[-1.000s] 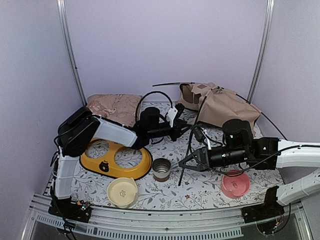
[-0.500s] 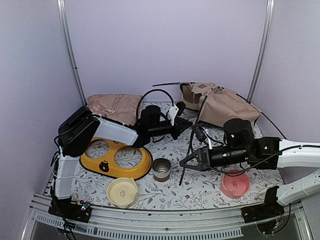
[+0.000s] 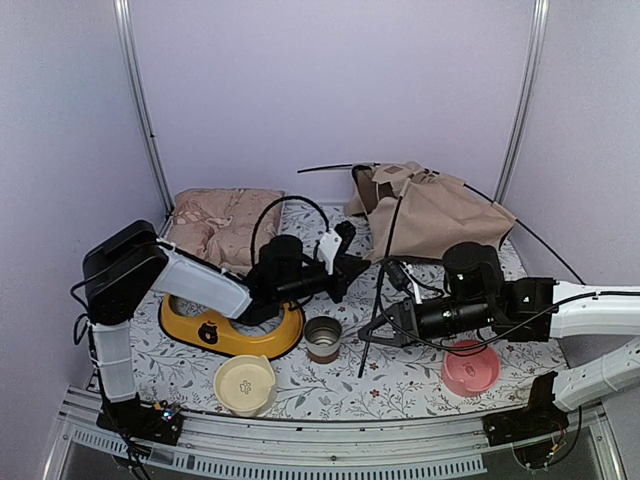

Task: Set up the pet tent

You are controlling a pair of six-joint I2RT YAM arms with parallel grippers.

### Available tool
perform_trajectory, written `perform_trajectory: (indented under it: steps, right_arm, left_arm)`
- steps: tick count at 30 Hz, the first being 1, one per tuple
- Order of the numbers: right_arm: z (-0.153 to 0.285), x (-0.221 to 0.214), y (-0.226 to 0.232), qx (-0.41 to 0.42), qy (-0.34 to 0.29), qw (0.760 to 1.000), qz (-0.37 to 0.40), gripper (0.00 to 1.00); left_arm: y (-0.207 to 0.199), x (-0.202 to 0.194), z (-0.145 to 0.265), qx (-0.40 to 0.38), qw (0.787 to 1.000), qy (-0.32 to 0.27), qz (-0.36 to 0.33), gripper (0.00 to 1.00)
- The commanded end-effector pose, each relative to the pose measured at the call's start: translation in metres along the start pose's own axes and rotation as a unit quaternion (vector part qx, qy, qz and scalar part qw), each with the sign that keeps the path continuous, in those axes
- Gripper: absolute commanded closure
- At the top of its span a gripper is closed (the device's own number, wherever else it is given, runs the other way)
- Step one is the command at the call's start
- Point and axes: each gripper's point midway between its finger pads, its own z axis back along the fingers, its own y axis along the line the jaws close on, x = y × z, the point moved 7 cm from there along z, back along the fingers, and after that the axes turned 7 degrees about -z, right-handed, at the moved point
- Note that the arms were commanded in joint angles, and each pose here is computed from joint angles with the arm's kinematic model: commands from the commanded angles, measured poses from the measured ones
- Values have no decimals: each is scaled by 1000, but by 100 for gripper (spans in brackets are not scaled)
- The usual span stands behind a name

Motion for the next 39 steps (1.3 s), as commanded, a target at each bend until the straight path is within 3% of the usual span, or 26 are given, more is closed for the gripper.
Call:
perform_trajectory:
  steps: [1, 7, 18, 39]
  right_arm:
    - [2, 4, -14, 7, -36, 998, -42, 100]
    - [-7, -5, -24, 33, -19, 994, -100, 100]
    - [-31, 0, -30, 27, -1, 992, -127, 100]
    - [-20, 94, 4, 46, -124, 991, -10, 100]
  left_arm:
    - [-26, 31, 25, 47, 998, -43, -30, 100]
    - [-55, 30, 47, 70, 996, -32, -35, 100]
    - [-100, 6, 81, 73, 997, 0, -12, 100]
    - [-140, -3, 116, 46, 998, 31, 4, 100]
